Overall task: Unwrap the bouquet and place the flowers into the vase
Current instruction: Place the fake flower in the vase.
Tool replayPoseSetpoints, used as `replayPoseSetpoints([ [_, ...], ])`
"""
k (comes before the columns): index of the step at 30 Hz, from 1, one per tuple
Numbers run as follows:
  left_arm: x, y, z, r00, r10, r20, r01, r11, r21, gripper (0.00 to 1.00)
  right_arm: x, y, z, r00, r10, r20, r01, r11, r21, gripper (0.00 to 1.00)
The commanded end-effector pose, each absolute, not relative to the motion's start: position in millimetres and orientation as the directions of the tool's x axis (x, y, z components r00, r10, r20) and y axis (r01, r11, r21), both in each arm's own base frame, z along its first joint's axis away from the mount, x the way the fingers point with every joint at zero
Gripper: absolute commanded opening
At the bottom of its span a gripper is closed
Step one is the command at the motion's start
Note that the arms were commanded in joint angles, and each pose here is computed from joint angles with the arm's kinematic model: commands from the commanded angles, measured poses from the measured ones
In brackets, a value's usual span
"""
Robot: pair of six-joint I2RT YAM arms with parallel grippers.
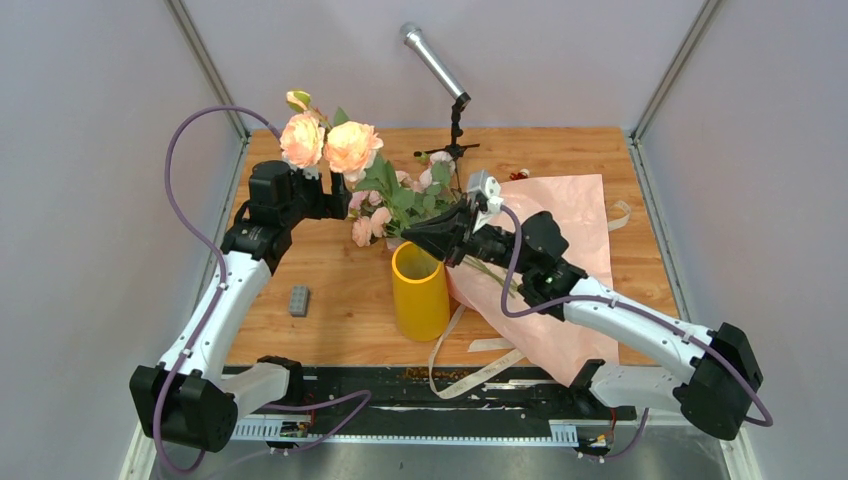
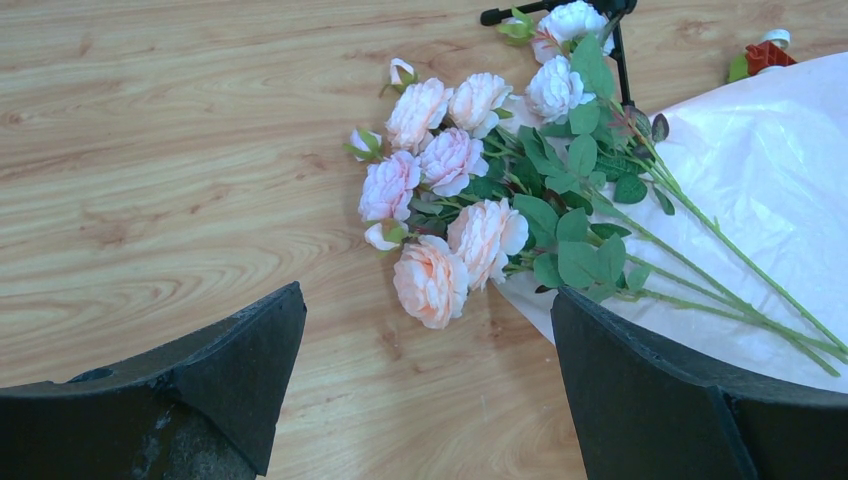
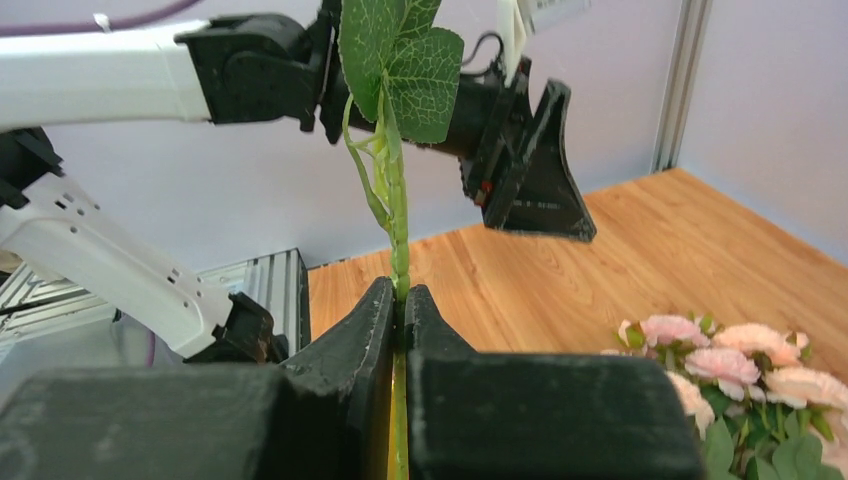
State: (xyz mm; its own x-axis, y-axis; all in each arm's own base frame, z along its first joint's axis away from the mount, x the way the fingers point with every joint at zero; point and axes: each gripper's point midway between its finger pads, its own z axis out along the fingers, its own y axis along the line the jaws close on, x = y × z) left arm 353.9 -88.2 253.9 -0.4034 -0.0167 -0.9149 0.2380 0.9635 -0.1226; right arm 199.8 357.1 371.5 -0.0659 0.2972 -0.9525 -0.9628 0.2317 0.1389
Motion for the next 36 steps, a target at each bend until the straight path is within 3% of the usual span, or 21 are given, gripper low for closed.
replayPoseSetpoints([
  [1, 353, -84, 270, -0.344, -0.021, -0.939, 0.237, 0.965, -0.109, 1.0, 193, 347, 369, -0.061, 0.32, -0.945, -0.958, 0.247, 0.145, 0.0],
  [9, 354, -83, 267, -0.352, -0.02, -0.936, 0.231, 0.967, -0.108, 1.0, 192, 346, 336, -0.112, 0.246, -0.963, -0.95, 0.257, 0.176, 0.0],
  [17, 354, -82, 267, -0.352, -0.022, -0.936, 0.224, 0.969, -0.107, 1.0, 191, 345, 328, -0.135, 0.204, -0.97, -0.947, 0.261, 0.186, 0.21],
  [28, 355, -82, 266, -0.354, -0.021, -0.935, 0.223, 0.969, -0.106, 1.0, 186, 339, 336, -0.131, 0.196, -0.972, -0.947, 0.264, 0.181, 0.29],
  [36, 355, -80, 266, -0.351, -0.023, -0.936, 0.21, 0.972, -0.103, 1.0, 185, 326, 356, -0.112, 0.195, -0.974, -0.937, 0.306, 0.169, 0.43],
])
